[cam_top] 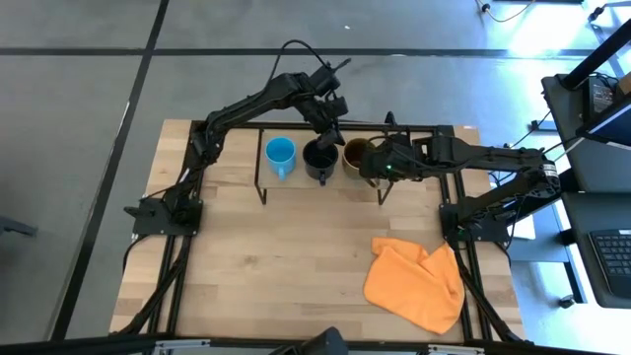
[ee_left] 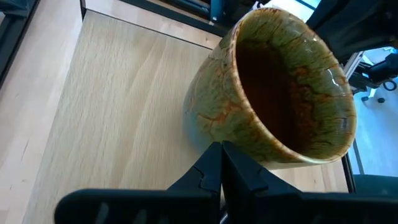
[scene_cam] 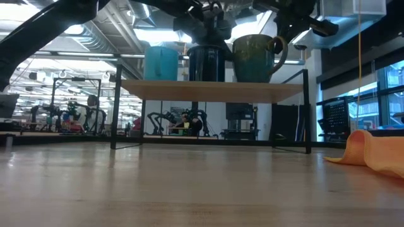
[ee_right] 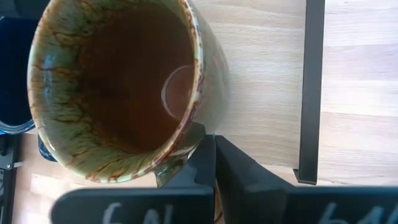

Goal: Stack small to large cups/mugs on shelf
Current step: Put the brown mug on the shelf

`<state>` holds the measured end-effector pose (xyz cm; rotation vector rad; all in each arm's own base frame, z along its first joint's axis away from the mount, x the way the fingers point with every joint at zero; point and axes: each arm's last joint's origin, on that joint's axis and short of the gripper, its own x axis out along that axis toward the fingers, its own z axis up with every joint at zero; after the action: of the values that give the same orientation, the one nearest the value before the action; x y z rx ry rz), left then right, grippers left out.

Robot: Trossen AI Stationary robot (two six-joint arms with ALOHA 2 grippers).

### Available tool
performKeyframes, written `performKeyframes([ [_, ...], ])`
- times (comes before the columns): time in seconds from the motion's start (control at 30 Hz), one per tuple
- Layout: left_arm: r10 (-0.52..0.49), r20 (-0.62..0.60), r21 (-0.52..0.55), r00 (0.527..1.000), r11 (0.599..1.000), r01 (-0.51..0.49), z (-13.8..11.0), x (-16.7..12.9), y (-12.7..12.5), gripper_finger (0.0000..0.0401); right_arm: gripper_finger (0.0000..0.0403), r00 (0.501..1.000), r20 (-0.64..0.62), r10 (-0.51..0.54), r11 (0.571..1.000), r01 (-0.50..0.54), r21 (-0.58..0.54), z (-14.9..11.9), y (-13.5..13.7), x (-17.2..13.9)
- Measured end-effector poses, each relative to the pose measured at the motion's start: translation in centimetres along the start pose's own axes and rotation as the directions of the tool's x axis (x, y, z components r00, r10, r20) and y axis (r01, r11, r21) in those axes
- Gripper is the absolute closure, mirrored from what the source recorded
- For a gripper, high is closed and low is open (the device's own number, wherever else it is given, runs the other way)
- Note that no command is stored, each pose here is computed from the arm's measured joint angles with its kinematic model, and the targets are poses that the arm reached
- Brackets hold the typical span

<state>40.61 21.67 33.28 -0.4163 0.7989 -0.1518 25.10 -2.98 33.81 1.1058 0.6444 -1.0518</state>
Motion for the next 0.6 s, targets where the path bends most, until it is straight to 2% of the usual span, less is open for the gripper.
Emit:
performKeyframes([
  [0.6, -0.025, 0.052, 0.026, 0.998, 0.999, 0.024, 0.57, -0.02, -0.03, 0.0397, 0.0399, 1.000, 0.011, 0.014, 1.000, -0.014, 0.008, 0.05, 0.14, -0.01],
])
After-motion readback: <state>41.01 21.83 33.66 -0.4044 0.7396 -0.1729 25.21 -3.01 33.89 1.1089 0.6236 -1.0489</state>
